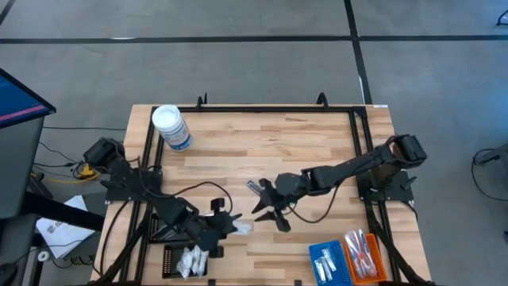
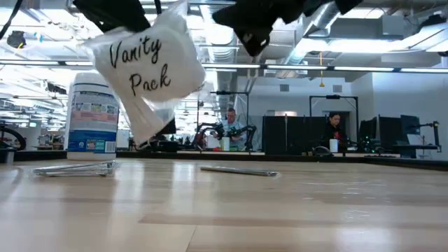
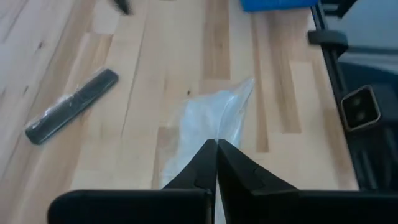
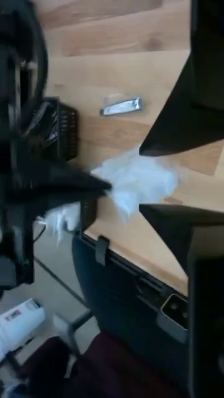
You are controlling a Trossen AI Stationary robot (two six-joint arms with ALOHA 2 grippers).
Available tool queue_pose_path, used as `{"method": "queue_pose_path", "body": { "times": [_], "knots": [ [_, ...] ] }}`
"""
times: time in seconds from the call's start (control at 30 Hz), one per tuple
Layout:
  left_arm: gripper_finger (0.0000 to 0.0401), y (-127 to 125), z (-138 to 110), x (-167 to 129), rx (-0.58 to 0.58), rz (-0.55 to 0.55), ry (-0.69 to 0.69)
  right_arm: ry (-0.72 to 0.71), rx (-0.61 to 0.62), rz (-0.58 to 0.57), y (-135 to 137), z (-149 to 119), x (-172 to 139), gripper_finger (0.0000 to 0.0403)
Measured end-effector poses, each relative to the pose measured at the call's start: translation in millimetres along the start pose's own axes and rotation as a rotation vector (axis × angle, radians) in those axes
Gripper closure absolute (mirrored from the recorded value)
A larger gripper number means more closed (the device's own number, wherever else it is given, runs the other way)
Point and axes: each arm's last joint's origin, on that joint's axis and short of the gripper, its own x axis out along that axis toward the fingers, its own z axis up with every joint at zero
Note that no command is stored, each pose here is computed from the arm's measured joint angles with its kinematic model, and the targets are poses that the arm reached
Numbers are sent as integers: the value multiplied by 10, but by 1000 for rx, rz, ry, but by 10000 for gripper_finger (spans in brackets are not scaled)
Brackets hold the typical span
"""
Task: Pick & Place Travel size toiletries
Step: Put the vanity pack into the bottom black bin
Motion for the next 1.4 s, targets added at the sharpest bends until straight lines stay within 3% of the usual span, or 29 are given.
{"method": "queue_pose_path", "body": {
  "times": [0.13,0.3,0.47,0.77,1.03,1.2,1.4],
  "knots": [
    [401,7,50,-52,-69,-14,-33,5,-91,-36,117,-48,69,226],
    [401,28,89,-166,-171,-28,-50,20,-123,-168,127,-142,182,152],
    [401,133,123,-474,-388,-74,-8,33,-102,-205,65,-148,170,114],
    [401,247,-28,-1291,-865,-168,90,31,-141,-246,-116,-110,126,106],
    [401,49,-199,-1504,-1262,-213,214,27,-120,-302,-353,-80,69,107],
    [401,-221,-214,-1575,-1398,-155,288,36,-182,-317,-416,-73,51,106],
    [401,-503,65,-1587,-1406,-90,292,10,-288,-315,-420,-33,51,107]
  ]
}}
